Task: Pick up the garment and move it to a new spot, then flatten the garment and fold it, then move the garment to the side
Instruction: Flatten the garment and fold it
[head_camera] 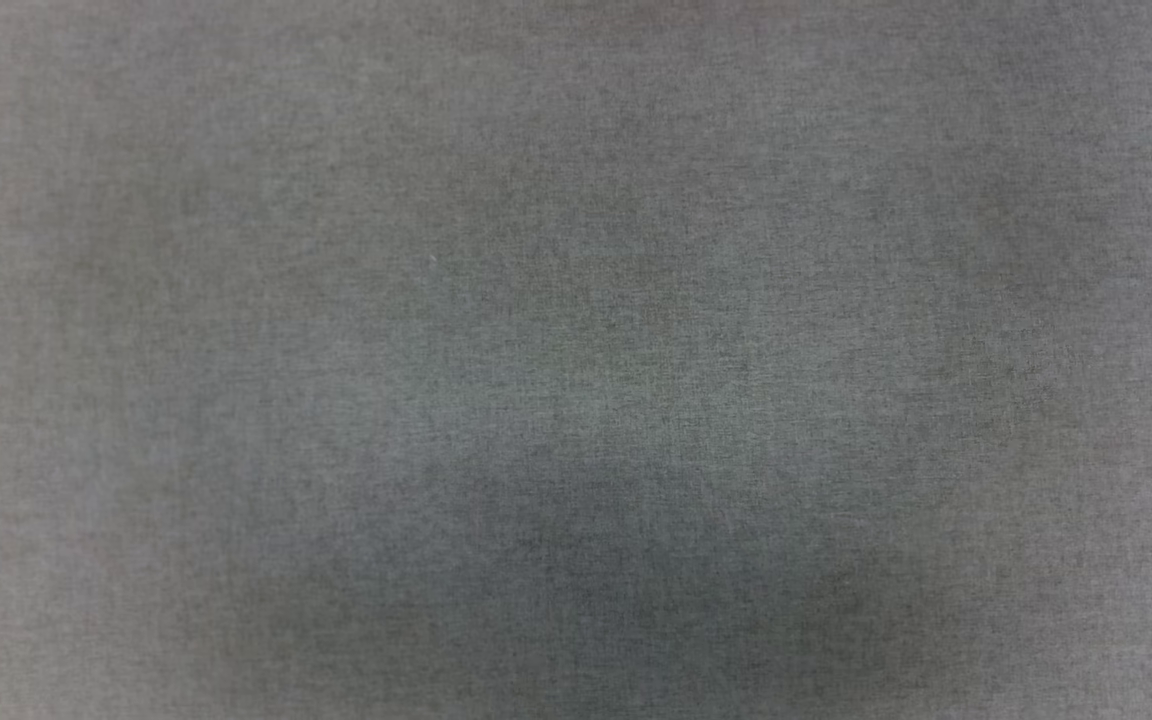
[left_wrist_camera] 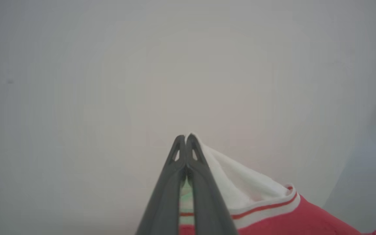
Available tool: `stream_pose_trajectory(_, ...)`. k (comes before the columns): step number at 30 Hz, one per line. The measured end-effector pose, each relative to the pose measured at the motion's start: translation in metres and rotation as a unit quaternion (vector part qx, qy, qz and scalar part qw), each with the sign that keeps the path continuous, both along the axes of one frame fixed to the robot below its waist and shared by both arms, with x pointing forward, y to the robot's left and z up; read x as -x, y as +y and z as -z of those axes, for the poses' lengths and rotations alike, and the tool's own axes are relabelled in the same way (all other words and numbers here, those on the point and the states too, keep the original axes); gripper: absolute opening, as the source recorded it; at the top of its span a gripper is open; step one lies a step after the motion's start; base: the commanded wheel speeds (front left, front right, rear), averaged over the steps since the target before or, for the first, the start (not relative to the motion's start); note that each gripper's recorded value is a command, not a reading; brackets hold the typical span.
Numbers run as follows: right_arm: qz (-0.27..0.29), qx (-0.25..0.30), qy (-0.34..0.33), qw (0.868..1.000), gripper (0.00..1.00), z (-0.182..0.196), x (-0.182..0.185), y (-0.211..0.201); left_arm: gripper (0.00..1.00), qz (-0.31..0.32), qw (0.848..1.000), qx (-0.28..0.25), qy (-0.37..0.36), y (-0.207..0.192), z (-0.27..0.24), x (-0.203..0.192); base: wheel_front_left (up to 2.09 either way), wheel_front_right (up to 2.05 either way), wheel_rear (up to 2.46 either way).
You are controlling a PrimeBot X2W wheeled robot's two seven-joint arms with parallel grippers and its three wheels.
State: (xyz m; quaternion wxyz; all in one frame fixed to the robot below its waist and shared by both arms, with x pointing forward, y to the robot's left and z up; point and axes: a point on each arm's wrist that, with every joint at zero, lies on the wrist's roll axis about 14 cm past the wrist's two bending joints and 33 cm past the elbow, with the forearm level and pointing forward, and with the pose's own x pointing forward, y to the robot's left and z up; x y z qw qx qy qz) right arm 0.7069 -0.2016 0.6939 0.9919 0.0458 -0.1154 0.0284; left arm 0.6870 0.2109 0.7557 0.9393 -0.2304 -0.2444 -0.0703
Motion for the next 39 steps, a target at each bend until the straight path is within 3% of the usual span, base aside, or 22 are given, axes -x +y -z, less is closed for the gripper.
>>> stream_pose_trajectory(4, -0.013, 0.020, 0.062, 0.998, 0.00, 0.051, 0.006, 0.009, 0.00, 0.018, 0.999, 0.018, 0.043, -0.009, 0.045, 0.004, 0.00, 0.00, 0.00)
stream_pose_trajectory(9, -0.032, 0.033, 0.100, 0.994, 0.00, 0.084, 0.019, 0.017, 0.00, 0.076, 0.993, 0.027, 0.084, -0.032, 0.086, 0.024, 0.00, 0.00, 0.00)
stream_pose_trajectory(19, -0.087, 0.040, 0.175, 0.980, 0.00, 0.145, 0.074, 0.020, 0.00, 0.158, 0.972, 0.064, 0.160, -0.047, 0.164, 0.106, 0.00, 0.00, 0.00)
stream_pose_trajectory(31, -0.124, 0.046, 0.267, 0.954, 0.00, 0.208, 0.181, -0.007, 0.00, 0.162, 0.953, 0.107, 0.231, -0.041, 0.224, 0.216, 0.00, 0.00, 0.00)
stream_pose_trajectory(39, -0.123, 0.035, 0.297, 0.946, 0.00, 0.222, 0.234, -0.018, 0.00, 0.152, 0.943, 0.142, 0.259, -0.042, 0.236, 0.267, 0.00, 0.00, 0.00)
